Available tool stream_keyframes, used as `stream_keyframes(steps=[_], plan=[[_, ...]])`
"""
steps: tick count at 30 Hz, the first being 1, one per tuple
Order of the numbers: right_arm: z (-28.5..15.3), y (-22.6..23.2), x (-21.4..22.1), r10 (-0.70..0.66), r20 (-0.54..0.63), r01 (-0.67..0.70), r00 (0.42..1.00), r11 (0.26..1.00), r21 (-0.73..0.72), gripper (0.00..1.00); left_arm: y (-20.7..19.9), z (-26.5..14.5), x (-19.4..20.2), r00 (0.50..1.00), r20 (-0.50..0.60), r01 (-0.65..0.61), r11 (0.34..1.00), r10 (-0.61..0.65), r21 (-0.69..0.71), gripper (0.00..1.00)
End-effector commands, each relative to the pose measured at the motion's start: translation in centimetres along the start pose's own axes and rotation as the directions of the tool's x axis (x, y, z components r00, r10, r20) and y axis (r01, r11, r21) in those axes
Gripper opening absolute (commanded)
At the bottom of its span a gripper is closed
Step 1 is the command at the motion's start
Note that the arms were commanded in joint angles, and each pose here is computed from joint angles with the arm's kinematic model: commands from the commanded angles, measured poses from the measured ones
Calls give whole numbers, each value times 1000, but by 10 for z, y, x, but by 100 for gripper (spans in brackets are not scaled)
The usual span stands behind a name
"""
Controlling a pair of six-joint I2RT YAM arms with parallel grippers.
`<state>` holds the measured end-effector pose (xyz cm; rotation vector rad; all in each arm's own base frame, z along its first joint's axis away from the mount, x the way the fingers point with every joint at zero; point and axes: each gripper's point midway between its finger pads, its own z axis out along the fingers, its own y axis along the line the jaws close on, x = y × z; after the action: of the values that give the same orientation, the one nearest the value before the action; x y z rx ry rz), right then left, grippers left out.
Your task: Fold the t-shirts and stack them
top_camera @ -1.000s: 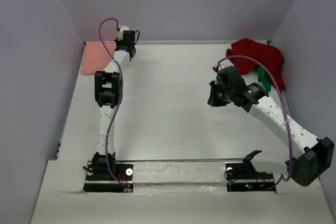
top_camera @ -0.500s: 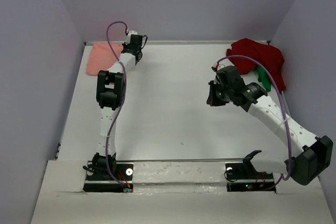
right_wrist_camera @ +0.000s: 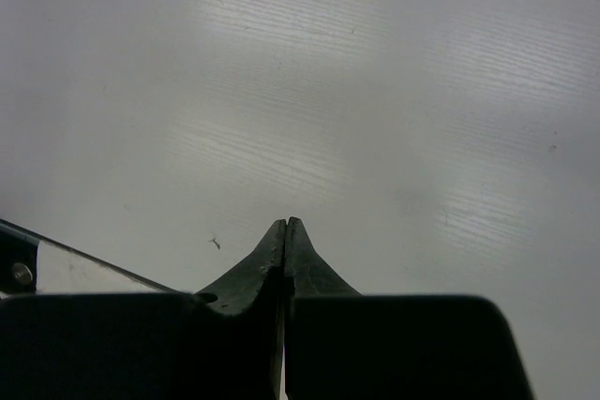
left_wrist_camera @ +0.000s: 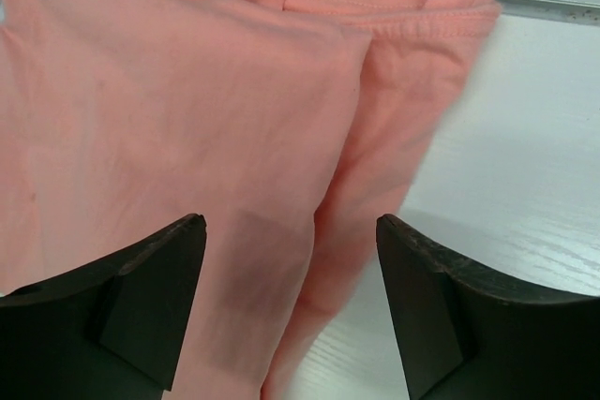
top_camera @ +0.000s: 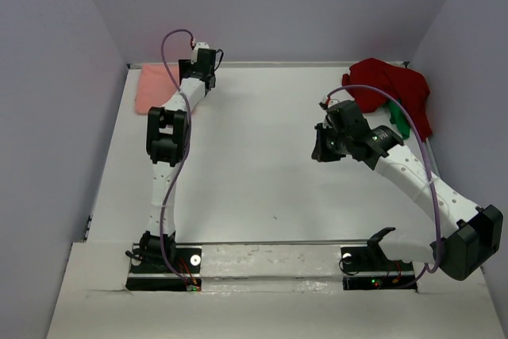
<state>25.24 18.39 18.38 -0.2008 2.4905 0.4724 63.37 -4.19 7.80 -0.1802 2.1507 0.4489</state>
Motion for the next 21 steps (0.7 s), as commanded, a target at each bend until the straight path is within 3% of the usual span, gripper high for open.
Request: stream_keyframes(steps=[1, 4, 6, 7, 8, 11, 12, 13, 21], plan=[[-2, 11, -13, -1, 51, 3, 999, 999, -46, 0, 25, -42, -61, 987, 121, 108, 994, -105, -13, 85], [-1, 11, -11, 5, 51, -3, 999, 999, -45, 0, 32, -49, -74, 976, 151, 157, 988, -157, 15, 85], [-3, 9, -11, 6, 56, -3, 998, 999, -41, 0, 36, -40, -83, 972, 152, 175, 983, -181, 48, 73], [-3, 9, -10, 4, 56, -2, 998, 999, -39, 0, 31, -37, -78, 980, 109, 159, 983, -169, 91, 65], [-3, 8, -10, 1, 56, 1, 998, 999, -37, 0, 35, -40, -103, 969, 139, 188, 974, -205, 123, 55], [-3, 6, -8, 0, 50, 1, 999, 1000, -24, 0, 42, -24, -96, 972, 94, 199, 967, -215, 157, 9], [-2, 5, -7, 0, 45, 1, 999, 1000, -21, 0, 41, -24, -97, 971, 94, 200, 965, -219, 172, 9], [-2, 4, -7, 0, 46, 1, 999, 1000, -16, 0, 45, -24, -100, 969, 99, 207, 960, -228, 191, 0], [-1, 3, -8, -6, 46, 7, 999, 1000, -11, 0, 55, 2, -74, 966, -6, 252, 939, -258, 232, 0]])
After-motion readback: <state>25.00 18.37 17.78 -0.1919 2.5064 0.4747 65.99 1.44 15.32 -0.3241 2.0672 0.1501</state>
